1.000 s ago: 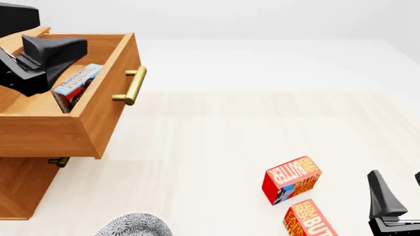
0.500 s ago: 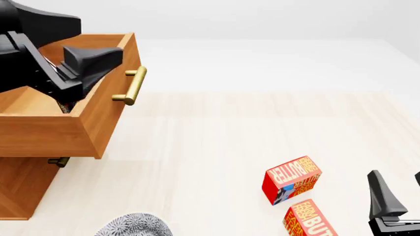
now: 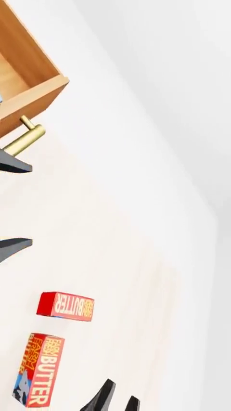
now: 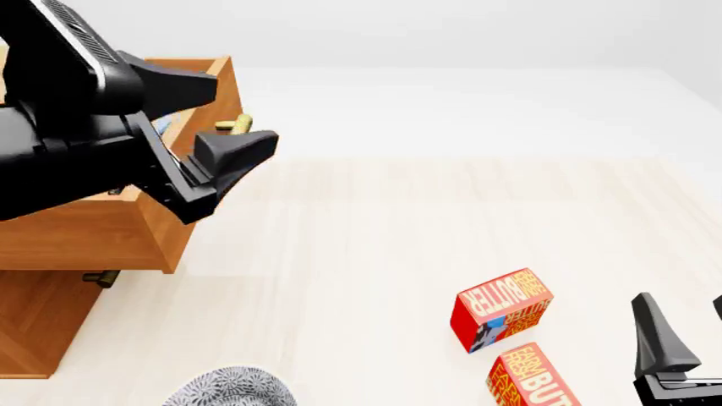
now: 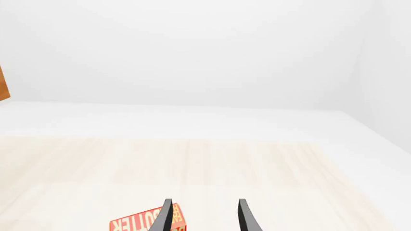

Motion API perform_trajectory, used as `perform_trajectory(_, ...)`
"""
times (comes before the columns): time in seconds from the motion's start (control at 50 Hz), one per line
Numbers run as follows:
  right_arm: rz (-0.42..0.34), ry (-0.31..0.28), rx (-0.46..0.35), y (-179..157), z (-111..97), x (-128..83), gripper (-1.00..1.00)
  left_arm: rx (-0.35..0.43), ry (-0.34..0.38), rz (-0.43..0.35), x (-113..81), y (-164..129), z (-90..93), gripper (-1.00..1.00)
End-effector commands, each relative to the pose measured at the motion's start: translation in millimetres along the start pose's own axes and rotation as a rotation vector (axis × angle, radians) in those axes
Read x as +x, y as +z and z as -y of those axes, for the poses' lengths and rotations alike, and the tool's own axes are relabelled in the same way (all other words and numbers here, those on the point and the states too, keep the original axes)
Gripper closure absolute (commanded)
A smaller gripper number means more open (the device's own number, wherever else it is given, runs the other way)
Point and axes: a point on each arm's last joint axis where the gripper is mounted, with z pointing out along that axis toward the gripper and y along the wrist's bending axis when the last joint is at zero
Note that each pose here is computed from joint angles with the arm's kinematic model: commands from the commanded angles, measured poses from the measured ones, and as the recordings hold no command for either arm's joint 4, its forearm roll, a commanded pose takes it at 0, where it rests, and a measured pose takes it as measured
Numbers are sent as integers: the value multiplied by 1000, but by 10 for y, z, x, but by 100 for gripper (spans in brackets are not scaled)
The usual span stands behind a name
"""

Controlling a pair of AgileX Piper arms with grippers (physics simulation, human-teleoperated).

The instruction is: Put the chocolate pudding in the top drawer of the cabinet and close it.

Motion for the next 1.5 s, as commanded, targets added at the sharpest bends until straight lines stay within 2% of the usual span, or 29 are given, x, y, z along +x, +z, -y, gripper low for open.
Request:
perform_trajectory(0.02,0,0,0,0,0,0,-100,46,15,-14,76,126,111,-100)
perform_trajectory(0.22,0,0,0,0,0,0,-100,67,7,-39,158,207,169,-100)
perform_trajectory(0.32,0,0,0,0,0,0,-100,78,-1,-76,310,306,219,-100)
perform_trajectory(0.5,0,0,0,0,0,0,-100,87,1,-89,363,347,248,-100)
perform_trajectory(1.16,0,0,0,0,0,0,-100,104,-84,-181,774,590,380,-100)
perform_trajectory(1.3,0,0,0,0,0,0,-100,86,-76,-195,856,592,348,-100)
perform_trajectory(1.5,0,0,0,0,0,0,-100,51,-108,-204,946,566,286,-100)
